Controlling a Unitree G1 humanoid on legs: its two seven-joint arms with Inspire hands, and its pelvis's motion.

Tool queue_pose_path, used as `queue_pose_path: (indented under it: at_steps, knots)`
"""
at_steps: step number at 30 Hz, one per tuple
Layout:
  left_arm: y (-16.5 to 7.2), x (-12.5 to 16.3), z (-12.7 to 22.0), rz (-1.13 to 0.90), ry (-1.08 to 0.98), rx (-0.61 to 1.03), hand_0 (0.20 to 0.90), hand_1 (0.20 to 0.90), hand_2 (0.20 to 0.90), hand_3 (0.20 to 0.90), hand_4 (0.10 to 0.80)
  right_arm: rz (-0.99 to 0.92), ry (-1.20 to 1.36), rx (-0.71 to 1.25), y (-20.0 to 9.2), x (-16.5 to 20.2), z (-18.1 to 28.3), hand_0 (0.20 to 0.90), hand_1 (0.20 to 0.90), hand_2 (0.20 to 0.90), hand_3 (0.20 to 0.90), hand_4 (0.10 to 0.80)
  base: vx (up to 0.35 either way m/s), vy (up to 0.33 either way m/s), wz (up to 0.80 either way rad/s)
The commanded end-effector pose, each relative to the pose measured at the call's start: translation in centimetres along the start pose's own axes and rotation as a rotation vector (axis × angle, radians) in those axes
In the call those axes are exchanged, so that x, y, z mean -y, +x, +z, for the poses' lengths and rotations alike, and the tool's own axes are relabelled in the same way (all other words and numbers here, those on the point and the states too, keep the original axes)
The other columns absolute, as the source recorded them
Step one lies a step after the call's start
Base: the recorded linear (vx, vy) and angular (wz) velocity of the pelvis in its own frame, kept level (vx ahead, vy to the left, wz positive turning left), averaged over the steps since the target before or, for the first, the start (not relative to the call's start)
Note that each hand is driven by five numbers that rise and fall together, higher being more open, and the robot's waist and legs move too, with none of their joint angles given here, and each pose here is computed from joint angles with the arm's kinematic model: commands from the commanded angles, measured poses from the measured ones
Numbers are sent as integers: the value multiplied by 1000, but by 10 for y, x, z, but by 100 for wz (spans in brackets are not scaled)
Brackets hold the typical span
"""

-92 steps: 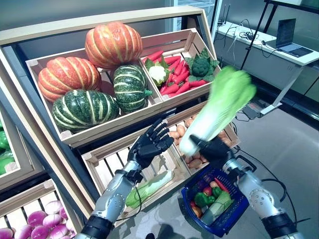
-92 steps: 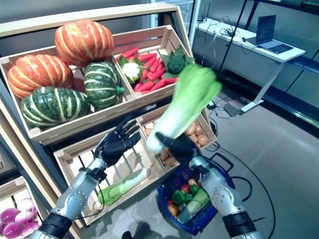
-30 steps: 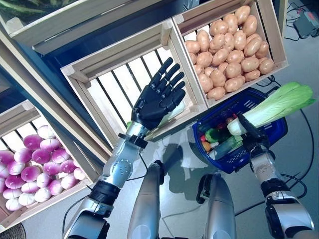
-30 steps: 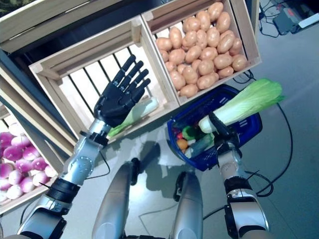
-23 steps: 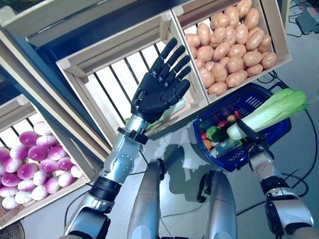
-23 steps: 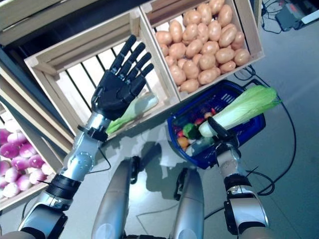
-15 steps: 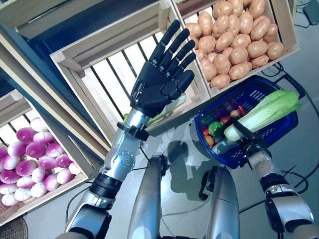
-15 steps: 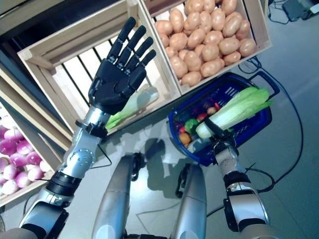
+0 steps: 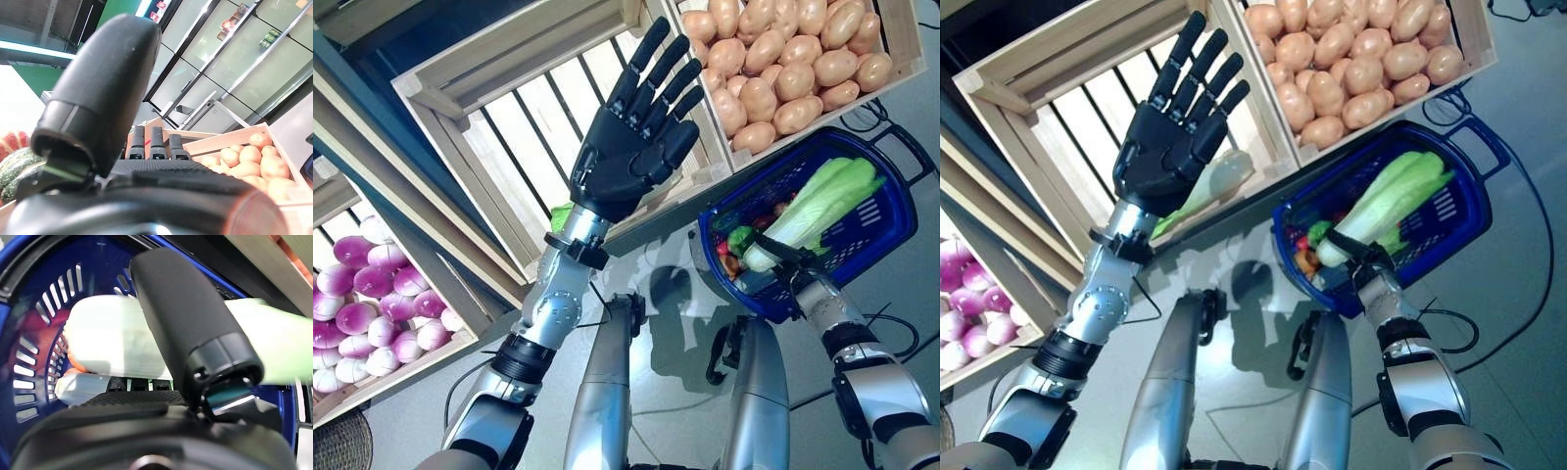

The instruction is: Put vegetables into the basket

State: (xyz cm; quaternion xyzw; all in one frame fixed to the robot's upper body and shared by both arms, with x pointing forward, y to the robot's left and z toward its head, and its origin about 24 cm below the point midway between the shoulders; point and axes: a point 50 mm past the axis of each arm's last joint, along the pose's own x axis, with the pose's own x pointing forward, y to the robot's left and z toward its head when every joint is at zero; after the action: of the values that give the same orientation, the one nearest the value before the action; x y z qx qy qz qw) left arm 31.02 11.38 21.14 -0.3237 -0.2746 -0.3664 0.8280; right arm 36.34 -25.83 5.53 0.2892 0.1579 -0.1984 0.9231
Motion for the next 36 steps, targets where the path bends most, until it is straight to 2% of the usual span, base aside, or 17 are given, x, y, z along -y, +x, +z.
queue_pose_path:
  at_steps: [1,7,11,12,18,24,28,32,34,36]
  knots:
    - [30,43,36,-239,-9,239,900,900,900,900,800,54,-26,175,-1,-28,52,900,900,900,900,800,0,0,0]
    - [28,40,36,-233,-14,240,900,900,900,900,800,18,-80,189,-1,-24,56,900,900,900,900,800,5,0,0]
    - [28,39,36,-233,-1,237,900,900,900,900,800,-187,-599,391,-7,-23,79,900,900,900,900,800,16,-6,0]
    - [29,39,36,-231,2,240,900,900,900,900,800,-215,-654,418,-8,-24,84,900,900,900,900,800,0,0,0]
    - [26,37,36,-222,47,247,900,900,900,900,800,-227,-558,461,-11,-28,90,900,900,900,900,800,0,0,0]
    - [20,34,55,-166,460,229,900,900,900,900,800,-32,-374,434,-14,-33,75,900,900,900,900,800,-36,-9,0]
    - [11,23,79,-30,908,202,900,900,900,900,800,52,-302,387,-18,-14,49,900,900,900,900,800,9,-39,1]
    - [-2,-1,101,150,1283,128,900,900,900,900,800,104,-273,362,-23,0,32,900,900,900,900,800,0,0,0]
    - [-15,-21,116,290,1512,58,900,900,900,900,800,120,-281,364,-27,7,26,900,900,900,900,800,0,0,0]
    - [-30,-35,130,376,1634,-5,900,900,900,900,800,130,-289,362,-32,16,19,900,900,900,900,800,0,0,0]
